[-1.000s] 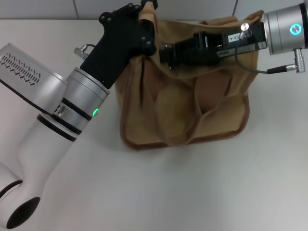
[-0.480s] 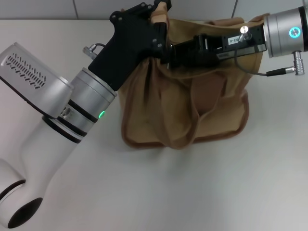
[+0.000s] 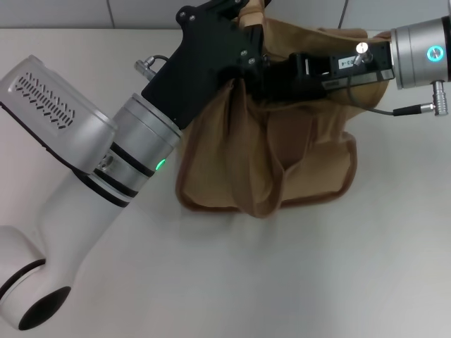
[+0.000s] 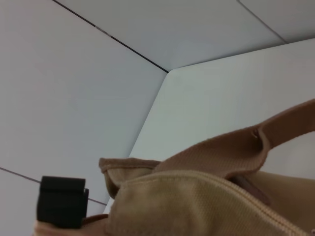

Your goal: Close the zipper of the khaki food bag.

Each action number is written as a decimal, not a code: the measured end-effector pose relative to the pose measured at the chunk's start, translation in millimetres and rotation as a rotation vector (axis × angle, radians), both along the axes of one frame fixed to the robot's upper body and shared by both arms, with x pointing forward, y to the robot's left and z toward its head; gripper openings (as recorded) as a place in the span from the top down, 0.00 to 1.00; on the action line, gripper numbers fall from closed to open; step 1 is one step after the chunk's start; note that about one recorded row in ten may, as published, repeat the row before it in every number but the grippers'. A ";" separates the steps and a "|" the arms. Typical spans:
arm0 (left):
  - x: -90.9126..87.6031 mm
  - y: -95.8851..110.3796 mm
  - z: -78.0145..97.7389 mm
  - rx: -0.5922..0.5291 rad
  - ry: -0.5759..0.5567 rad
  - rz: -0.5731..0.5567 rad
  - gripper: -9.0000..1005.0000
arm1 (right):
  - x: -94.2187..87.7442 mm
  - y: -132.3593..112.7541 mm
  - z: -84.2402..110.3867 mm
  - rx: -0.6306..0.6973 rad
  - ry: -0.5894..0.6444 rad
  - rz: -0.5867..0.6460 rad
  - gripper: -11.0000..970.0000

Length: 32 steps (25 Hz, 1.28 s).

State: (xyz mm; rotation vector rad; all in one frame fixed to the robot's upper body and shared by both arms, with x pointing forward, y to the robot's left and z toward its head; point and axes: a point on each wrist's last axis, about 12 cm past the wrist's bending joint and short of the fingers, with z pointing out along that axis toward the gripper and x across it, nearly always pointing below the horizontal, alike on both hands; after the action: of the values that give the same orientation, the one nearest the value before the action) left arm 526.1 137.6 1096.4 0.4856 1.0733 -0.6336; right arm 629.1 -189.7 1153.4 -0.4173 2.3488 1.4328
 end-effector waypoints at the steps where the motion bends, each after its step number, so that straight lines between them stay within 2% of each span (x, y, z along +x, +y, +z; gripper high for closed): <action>1: -0.1 -0.3 0.0 0.000 0.000 -0.001 0.92 | -0.6 -1.3 -0.8 0.002 -0.001 -0.002 0.58; 7: 1.9 0.8 1.5 -0.009 -0.003 0.014 0.92 | -8.3 -10.2 5.5 0.016 -0.066 0.060 0.61; 12: 6.7 2.9 3.1 -0.008 -0.001 0.033 0.92 | -28.1 -31.6 11.6 0.077 -0.169 0.119 0.63; 16: 10.0 2.9 6.3 -0.012 -0.009 0.037 0.92 | -45.4 -52.9 7.1 0.074 -0.315 0.140 0.62; 20: 11.4 -0.3 9.8 -0.012 -0.022 0.025 0.92 | -59.2 -73.1 4.8 0.071 -0.450 0.098 0.62; 24: 12.0 -5.1 13.7 -0.008 -0.042 0.004 0.91 | -70.7 -83.2 0.7 0.070 -0.614 0.082 0.62; 28: 12.0 -8.7 18.0 -0.011 -0.059 -0.010 0.91 | -87.3 -93.8 2.1 0.169 -0.827 0.036 0.62; 29: 12.0 -9.2 18.8 -0.012 -0.061 -0.012 0.91 | -95.5 -98.4 3.4 0.222 -0.911 0.010 0.61; 32: 12.0 -10.4 20.5 -0.017 -0.066 -0.014 0.91 | -102.9 -100.6 1.9 0.250 -0.958 -0.001 0.61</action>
State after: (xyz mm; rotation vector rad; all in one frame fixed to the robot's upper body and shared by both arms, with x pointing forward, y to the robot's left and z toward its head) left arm 538.1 127.2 1116.9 0.4961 1.0024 -0.6346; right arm 526.2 -290.3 1155.3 -0.8050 1.3888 1.1271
